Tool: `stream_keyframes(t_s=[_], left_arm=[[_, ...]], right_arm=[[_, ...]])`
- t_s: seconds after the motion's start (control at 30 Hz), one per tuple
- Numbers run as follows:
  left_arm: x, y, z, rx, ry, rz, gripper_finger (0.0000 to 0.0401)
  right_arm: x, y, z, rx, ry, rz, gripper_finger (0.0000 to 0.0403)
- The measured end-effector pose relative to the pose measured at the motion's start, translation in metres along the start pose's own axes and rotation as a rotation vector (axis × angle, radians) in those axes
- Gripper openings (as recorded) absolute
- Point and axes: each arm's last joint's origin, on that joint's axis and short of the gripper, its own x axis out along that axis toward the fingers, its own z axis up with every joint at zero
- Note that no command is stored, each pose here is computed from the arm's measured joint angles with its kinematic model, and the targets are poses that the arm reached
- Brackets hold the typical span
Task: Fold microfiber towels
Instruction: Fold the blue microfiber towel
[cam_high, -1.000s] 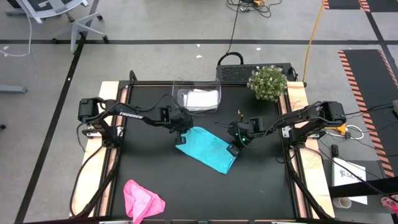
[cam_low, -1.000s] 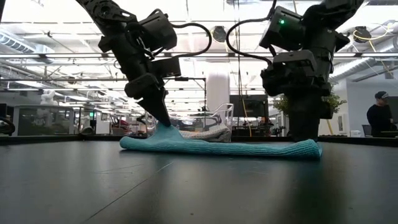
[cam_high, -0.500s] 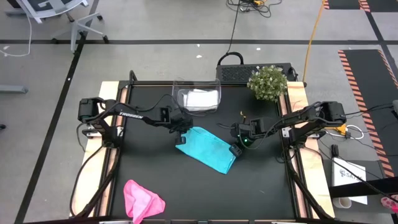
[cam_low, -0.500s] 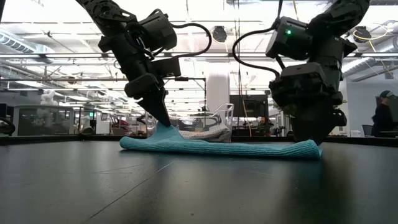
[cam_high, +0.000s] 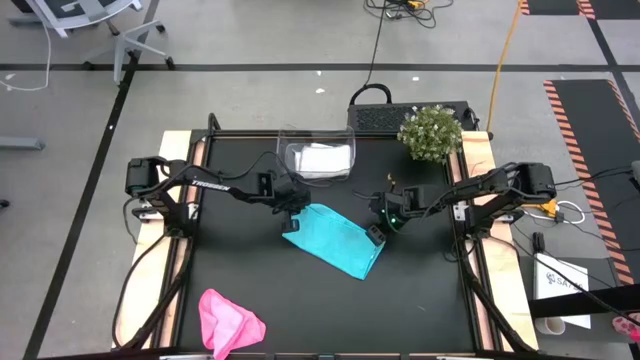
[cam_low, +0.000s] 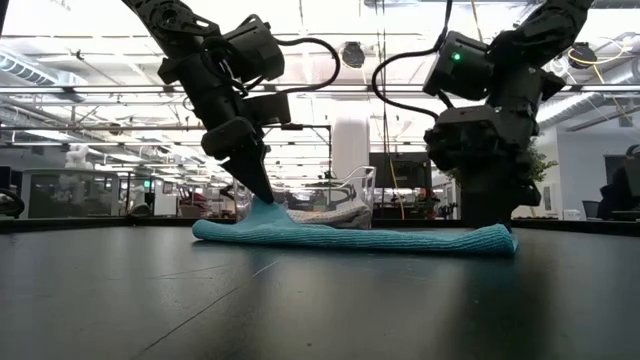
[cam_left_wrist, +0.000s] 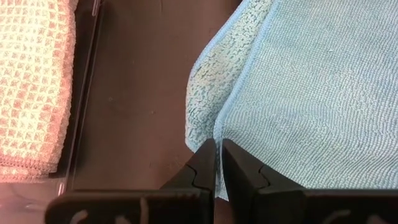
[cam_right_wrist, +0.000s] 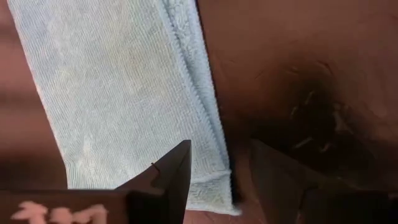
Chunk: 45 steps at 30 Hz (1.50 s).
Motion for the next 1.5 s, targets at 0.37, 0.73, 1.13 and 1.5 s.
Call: stream_keyframes(t_s=[0.37, 0.73, 1.13, 1.5], left_arm=[[0.0, 0.0, 0.0, 0.0, 0.001, 0.002, 0.0031], [0.0, 0.0, 0.0, 0.0, 0.001, 0.002, 0.0031], [0.0, 0.0, 0.0, 0.0, 0.001, 0.003, 0.0031], [0.0, 0.001, 0.0, -0.001, 0.002, 0.004, 0.0031]], right_arm=[[0.0, 0.001, -0.001, 0.008, 0.056, 0.049, 0.0106], [0.0, 0.001, -0.001, 0.008, 0.056, 0.049, 0.0019], [-0.009, 0.005, -0.002, 0.044, 0.042, 0.084, 0.0003], [-0.039, 0.009, -0.016, 0.146, 0.058, 0.113, 0.0001]])
